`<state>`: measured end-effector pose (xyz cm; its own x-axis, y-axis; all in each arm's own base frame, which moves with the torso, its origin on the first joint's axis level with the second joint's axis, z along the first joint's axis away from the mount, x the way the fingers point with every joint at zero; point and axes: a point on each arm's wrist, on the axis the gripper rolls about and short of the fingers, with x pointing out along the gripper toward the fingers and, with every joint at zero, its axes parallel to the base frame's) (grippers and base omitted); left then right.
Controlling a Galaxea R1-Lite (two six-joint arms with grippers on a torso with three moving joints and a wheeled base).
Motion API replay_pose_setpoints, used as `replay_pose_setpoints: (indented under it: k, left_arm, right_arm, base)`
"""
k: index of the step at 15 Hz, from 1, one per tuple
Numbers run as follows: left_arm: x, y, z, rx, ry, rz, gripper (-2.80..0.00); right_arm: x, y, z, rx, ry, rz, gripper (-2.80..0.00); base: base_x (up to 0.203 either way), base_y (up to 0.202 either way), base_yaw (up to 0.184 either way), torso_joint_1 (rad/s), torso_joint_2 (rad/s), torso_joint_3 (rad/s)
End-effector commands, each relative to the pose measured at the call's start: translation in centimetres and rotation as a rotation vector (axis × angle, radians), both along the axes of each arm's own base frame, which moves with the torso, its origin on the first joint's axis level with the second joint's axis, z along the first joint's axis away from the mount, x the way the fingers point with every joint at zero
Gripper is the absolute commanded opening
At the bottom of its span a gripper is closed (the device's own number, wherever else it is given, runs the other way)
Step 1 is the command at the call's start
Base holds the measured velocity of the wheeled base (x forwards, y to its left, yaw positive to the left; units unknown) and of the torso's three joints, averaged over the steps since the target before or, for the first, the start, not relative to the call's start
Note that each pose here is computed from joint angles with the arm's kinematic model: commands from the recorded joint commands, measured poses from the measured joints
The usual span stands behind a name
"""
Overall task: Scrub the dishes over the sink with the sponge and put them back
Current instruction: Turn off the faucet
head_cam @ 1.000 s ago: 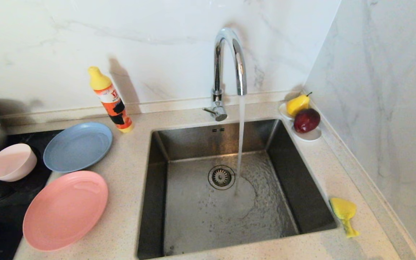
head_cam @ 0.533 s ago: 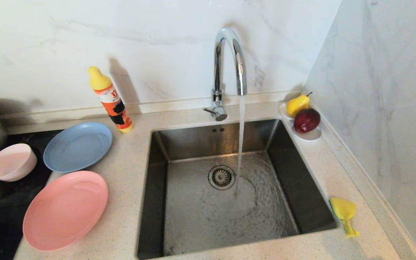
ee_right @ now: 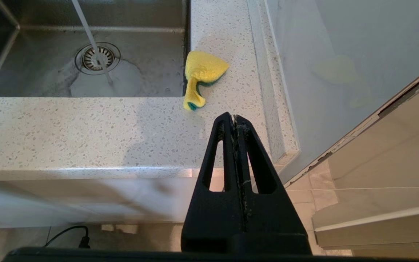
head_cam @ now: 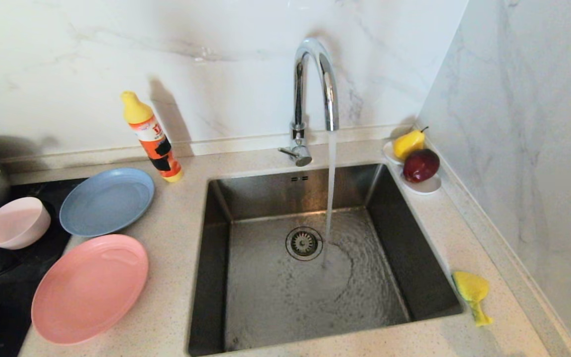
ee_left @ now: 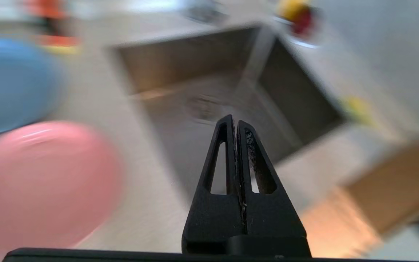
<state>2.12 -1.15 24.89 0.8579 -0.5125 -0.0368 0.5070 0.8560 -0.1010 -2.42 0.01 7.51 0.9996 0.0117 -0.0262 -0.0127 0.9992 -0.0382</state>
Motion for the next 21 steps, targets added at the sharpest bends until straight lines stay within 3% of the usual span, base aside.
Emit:
replay_pose_setpoints:
  k: [1,5,10,16,21]
  left_arm:
    - [8.1,-0.4,0.2,-0.04,0.225,-0.154,-2.8]
    - [17.3,-2.8,-1.0,-0.11,0.345,-0.329,-2.8]
    - [24.1,-7.3,-4.6,-0.152,0.393,-0.469,-2.8]
    - [28.2,-10.7,-8.2,-0.194,0.428,-0.527,-2.8]
    - [32.1,-12.4,-10.9,-0.235,0.425,-0.47,-2.8]
  right_arm:
    - [0.0,0.0,0.0,-0.001,0.0,0.001,-2.8]
    - [0.0,0.0,0.0,-0.001,0.0,0.001,-2.8]
    - [0.0,0.0,0.0,0.0,0.0,0.001,-2.8]
    - [0.0,0.0,0.0,0.0,0.0,0.001,-2.8]
    - [0.0,0.0,0.0,0.0,0.0,0.001,-2.8]
  base:
    - [0.0,0.0,0.0,0.0,0.0,0.0]
    - [0.0,0.0,0.0,0.0,0.0,0.0]
    - [0.0,0.0,0.0,0.0,0.0,0.0]
    - [0.0,0.0,0.0,0.0,0.0,0.0]
    - [0.0,0.0,0.0,0.0,0.0,0.0]
